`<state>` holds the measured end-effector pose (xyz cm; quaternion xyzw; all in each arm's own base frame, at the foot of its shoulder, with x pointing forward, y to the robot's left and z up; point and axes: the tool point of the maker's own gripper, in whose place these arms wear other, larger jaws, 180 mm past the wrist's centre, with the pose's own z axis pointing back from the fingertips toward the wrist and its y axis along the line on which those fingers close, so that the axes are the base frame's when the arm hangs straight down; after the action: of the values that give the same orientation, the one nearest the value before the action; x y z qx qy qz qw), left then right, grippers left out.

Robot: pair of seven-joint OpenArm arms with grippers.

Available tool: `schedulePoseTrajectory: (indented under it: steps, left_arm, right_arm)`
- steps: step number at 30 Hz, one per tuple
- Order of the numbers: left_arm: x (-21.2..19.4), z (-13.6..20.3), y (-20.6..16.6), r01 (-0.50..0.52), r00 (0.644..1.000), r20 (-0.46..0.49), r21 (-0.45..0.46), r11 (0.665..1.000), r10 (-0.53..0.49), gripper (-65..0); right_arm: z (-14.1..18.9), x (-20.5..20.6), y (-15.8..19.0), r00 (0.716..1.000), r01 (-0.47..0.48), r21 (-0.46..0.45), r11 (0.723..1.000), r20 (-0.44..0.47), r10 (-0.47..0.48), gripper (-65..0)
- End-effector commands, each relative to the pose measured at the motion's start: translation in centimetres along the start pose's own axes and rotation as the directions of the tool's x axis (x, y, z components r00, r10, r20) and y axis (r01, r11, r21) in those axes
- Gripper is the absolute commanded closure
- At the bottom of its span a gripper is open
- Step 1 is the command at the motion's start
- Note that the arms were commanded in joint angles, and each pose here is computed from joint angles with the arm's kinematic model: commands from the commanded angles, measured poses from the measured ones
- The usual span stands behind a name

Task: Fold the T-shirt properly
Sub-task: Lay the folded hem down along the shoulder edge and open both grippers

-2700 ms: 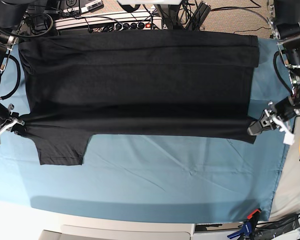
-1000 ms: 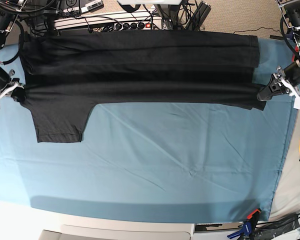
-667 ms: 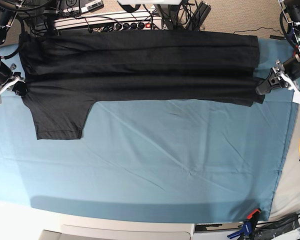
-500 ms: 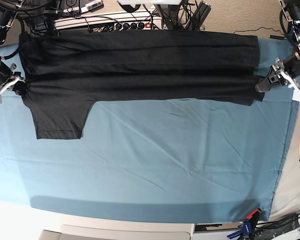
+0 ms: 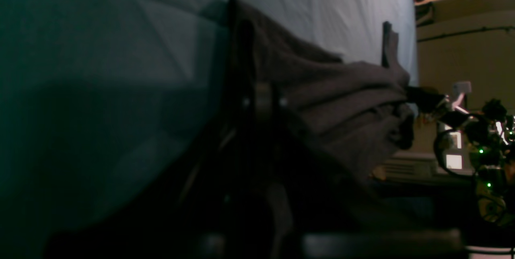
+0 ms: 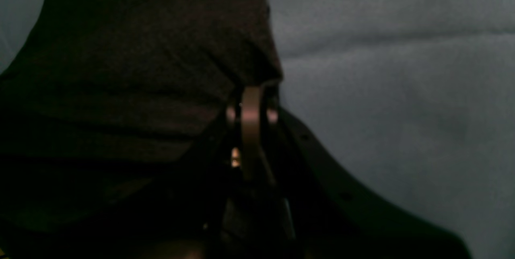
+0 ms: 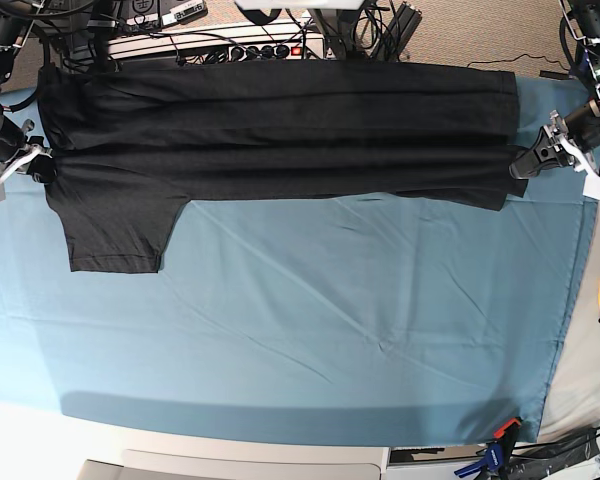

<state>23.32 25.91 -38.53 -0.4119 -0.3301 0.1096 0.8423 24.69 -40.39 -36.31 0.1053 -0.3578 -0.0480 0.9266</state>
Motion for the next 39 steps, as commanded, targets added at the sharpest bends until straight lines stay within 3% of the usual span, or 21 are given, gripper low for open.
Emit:
schedulePoseTrajectory:
  steps: [1,15,25,39]
  left_arm:
    - [2.0,0.7,-0.5,0.039,0.998,0.046,-0.01,0.999,-0.039,0.0]
    - [0.7,0.7,-0.5,0.039,0.999,-0.026,-0.01,0.999,-0.04,0.0]
    - [2.4,2.3,0.1,0.04,0.998,0.049,0.018,0.999,-0.041,0.0]
    - [2.6,2.3,0.0,0.039,0.997,0.063,0.017,0.999,-0.04,0.0]
  right_arm:
    - [1.0,2.4,-0.5,0.998,-0.029,-0.016,0.999,0.054,0.03,0.0]
    - [1.0,2.0,-0.1,1.0,-0.007,0.013,1.0,0.026,0.007,0.0]
    - [2.3,3.4,-1.6,0.998,-0.065,-0.04,0.997,0.016,0.066,0.0]
    - [1.9,3.0,-1.3,0.998,-0.051,-0.03,0.998,0.02,0.052,0.0]
